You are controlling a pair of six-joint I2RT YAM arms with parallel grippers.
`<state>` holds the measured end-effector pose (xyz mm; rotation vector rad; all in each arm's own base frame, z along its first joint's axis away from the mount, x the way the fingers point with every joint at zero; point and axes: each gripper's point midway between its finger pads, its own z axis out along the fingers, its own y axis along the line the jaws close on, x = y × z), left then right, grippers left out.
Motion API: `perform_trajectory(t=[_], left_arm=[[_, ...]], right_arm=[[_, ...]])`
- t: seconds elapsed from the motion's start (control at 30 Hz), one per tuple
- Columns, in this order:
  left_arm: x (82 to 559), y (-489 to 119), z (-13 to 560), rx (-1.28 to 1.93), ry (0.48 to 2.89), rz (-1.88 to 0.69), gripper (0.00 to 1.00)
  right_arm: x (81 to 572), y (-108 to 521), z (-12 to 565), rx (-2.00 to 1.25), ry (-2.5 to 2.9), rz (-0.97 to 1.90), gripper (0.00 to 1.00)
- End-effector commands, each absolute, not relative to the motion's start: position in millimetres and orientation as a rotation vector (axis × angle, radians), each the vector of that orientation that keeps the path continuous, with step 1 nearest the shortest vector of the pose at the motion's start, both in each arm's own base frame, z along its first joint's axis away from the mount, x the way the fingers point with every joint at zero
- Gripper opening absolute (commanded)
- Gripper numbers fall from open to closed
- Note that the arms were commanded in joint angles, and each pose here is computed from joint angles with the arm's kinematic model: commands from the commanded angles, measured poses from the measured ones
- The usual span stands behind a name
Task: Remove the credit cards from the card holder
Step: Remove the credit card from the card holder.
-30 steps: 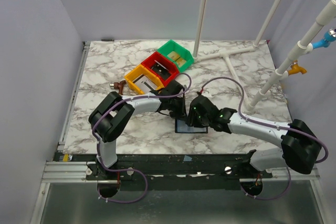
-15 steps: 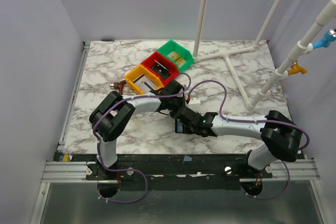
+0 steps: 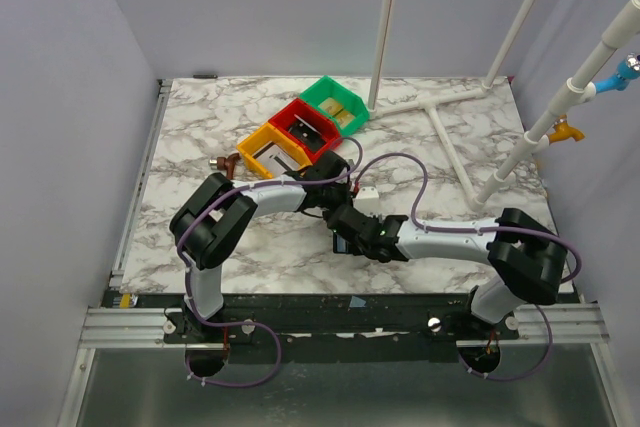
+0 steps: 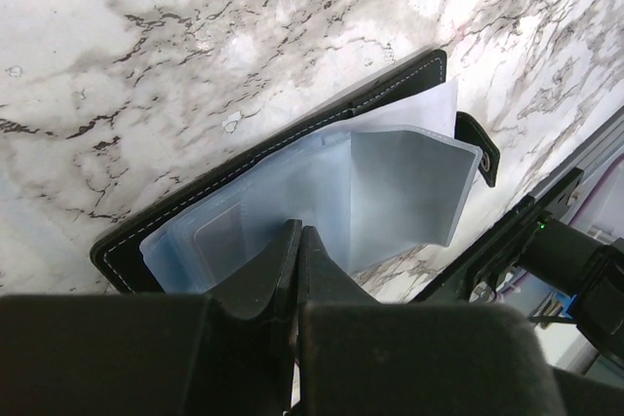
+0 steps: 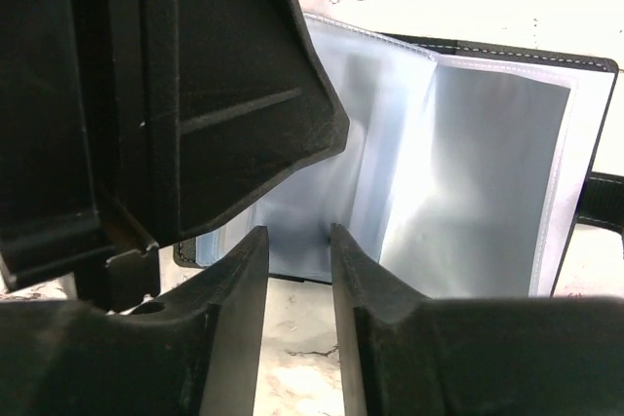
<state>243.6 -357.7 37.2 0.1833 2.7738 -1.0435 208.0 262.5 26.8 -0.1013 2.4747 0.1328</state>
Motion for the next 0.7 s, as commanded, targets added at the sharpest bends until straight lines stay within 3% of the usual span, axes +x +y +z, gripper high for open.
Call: perform_trajectory(t=[0.0, 0.2, 0.67], left_arm=[[237.9, -361.6, 50.5, 0.239, 2.762, -1.08, 0.04], [245.6, -354.5, 63.8, 0.237, 2.726, -1.061, 0.13], [250.4, -341.5, 71.0, 0.226, 2.704, -1.012, 0.15]], right_arm=[[197.7, 232.8, -4.5, -0.08, 2.538, -0.016, 0.3], [193.1, 226.9, -8.4, -0.044, 2.548, -0.018, 0.18], [200.6, 232.8, 26.3, 0.087, 2.482, 0.187, 0.19]])
